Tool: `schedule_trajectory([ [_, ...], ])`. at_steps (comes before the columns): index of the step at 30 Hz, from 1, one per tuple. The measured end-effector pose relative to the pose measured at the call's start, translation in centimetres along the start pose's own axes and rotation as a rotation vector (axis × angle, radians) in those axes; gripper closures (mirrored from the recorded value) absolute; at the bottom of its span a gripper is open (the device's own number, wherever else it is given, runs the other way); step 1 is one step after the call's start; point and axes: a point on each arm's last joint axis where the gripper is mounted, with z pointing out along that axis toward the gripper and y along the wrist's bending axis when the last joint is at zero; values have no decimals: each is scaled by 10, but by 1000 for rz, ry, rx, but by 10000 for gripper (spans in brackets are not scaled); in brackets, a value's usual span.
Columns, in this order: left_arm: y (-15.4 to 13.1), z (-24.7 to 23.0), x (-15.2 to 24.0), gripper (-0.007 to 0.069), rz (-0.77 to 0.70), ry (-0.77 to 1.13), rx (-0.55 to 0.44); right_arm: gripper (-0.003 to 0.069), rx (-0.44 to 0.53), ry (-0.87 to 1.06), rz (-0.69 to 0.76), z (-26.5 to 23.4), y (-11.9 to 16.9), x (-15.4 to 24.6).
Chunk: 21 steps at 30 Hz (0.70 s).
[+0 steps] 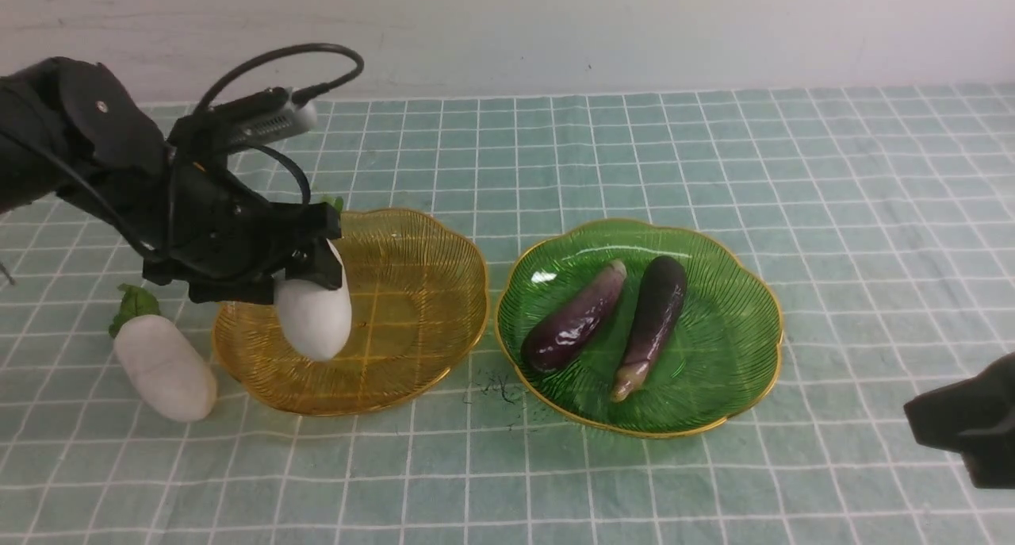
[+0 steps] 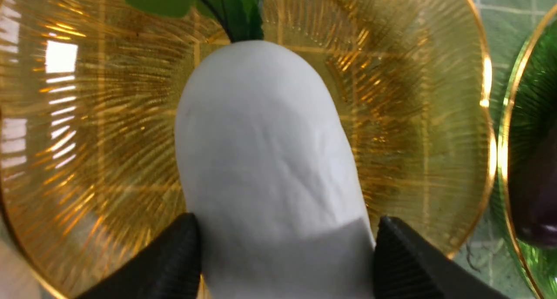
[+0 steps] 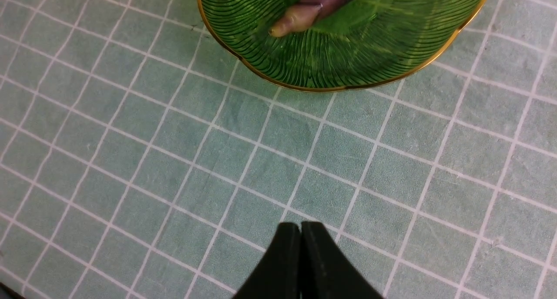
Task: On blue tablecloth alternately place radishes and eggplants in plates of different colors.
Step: 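Pick up the white radish and place it in the left plate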
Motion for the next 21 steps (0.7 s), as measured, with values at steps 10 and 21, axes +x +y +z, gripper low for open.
schedule_trajectory([
  [10,3,-1,-14,33,15,7,-25,673,0,0,0,0,0,0],
  [21,70,-74,-26,120,-124,66,-300,673,0,-1,0,0,0,0],
])
